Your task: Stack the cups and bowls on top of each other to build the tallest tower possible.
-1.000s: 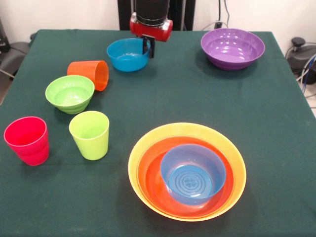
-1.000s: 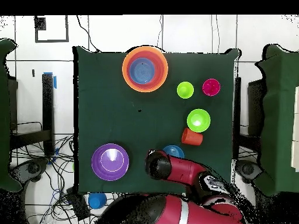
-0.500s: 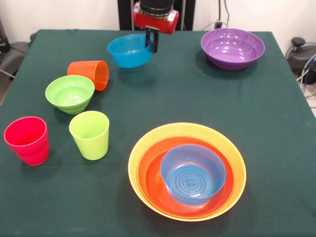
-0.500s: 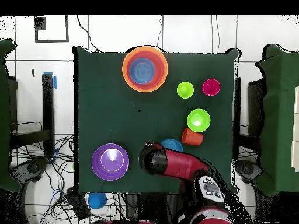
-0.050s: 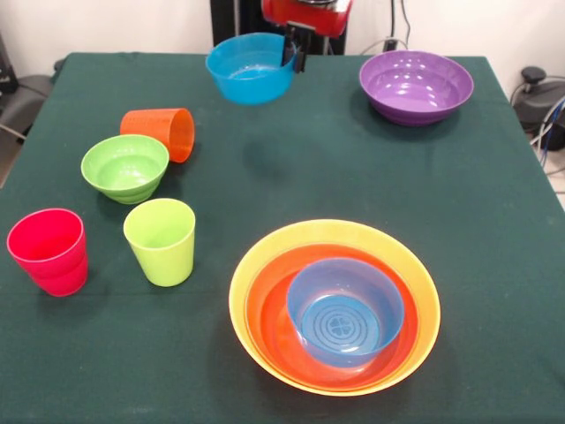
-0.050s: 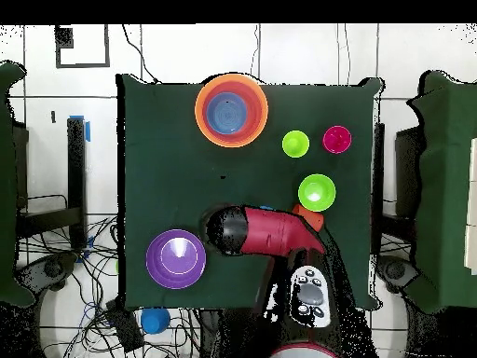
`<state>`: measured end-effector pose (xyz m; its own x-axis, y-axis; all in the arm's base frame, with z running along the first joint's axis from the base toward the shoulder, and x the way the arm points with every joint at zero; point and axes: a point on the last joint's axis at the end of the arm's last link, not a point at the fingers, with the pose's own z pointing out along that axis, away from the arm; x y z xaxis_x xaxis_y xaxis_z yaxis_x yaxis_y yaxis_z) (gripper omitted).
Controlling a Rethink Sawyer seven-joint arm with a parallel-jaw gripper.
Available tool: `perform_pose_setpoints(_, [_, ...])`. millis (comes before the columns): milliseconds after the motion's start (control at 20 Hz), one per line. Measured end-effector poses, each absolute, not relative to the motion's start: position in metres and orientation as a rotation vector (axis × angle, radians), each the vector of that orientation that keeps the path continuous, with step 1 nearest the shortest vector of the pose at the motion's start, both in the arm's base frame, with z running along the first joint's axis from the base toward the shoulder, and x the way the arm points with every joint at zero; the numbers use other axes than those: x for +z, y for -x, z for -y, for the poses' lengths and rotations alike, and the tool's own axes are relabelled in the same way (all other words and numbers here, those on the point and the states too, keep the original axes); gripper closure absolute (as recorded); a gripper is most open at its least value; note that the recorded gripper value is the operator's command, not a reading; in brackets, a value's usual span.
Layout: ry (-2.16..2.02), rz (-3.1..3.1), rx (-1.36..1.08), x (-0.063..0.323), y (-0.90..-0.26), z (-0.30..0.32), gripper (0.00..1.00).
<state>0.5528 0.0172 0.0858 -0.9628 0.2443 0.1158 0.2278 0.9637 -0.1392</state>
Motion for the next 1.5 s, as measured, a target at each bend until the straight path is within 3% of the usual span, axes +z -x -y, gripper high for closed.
perform_pose_setpoints(850, [0.354,3.096,0.24,0.133,-0.713,-0.007,1.0])
perform_pose_setpoints(1500, [0.378,3.107,0.214,0.129,-0.728,-0.008,1.0])
